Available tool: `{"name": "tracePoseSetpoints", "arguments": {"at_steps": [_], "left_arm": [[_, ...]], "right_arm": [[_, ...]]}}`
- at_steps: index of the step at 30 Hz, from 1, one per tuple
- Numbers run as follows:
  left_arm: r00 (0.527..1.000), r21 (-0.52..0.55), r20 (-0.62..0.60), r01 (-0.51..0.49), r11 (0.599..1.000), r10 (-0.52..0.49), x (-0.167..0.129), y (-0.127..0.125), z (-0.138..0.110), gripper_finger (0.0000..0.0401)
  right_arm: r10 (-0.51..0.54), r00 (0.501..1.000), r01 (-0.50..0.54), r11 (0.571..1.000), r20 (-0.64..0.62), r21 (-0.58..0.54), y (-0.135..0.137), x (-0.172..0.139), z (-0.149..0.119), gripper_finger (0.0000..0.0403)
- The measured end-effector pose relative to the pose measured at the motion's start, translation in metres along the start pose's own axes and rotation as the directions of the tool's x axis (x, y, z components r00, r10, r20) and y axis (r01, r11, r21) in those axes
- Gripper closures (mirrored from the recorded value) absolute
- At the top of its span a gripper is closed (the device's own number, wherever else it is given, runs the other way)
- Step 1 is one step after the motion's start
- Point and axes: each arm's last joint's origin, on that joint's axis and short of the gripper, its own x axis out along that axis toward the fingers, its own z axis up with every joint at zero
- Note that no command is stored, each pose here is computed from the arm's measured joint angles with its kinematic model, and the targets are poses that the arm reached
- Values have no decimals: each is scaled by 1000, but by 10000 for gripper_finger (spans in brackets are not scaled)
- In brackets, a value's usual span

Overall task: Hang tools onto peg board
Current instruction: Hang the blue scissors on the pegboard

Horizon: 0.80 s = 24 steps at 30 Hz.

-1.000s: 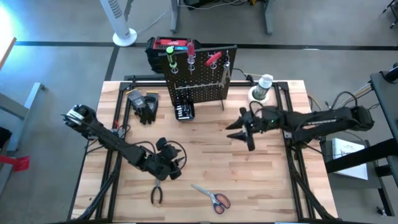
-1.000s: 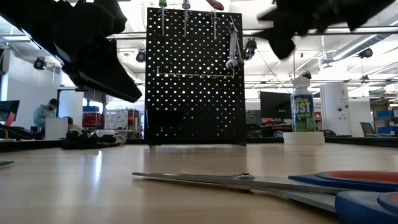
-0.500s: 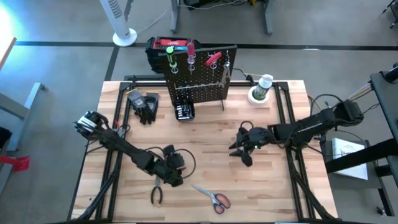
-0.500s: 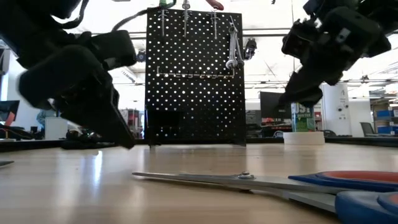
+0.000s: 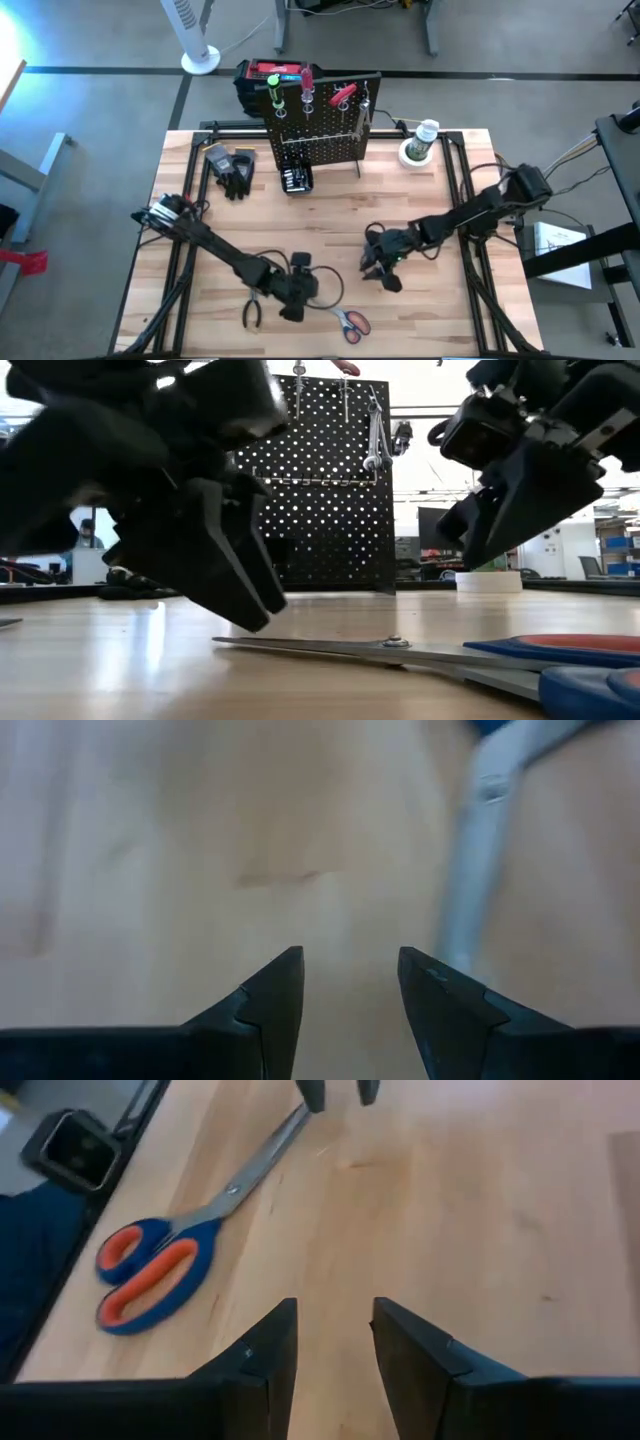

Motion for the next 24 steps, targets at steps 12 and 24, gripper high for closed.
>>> {"name": "tracePoseSetpoints", "arguments": {"at_steps": [12,24], "left_arm": [[971,49,-62,234,971,-230,27,-19,23,246],[959,54,-126,261,964,-253,28,-21,34,283]], "right_arm": [[191,973,-189,981,-132,29,22,19,21,312],[207,934,-203,978,-290,45,54,15,5,330]]}}
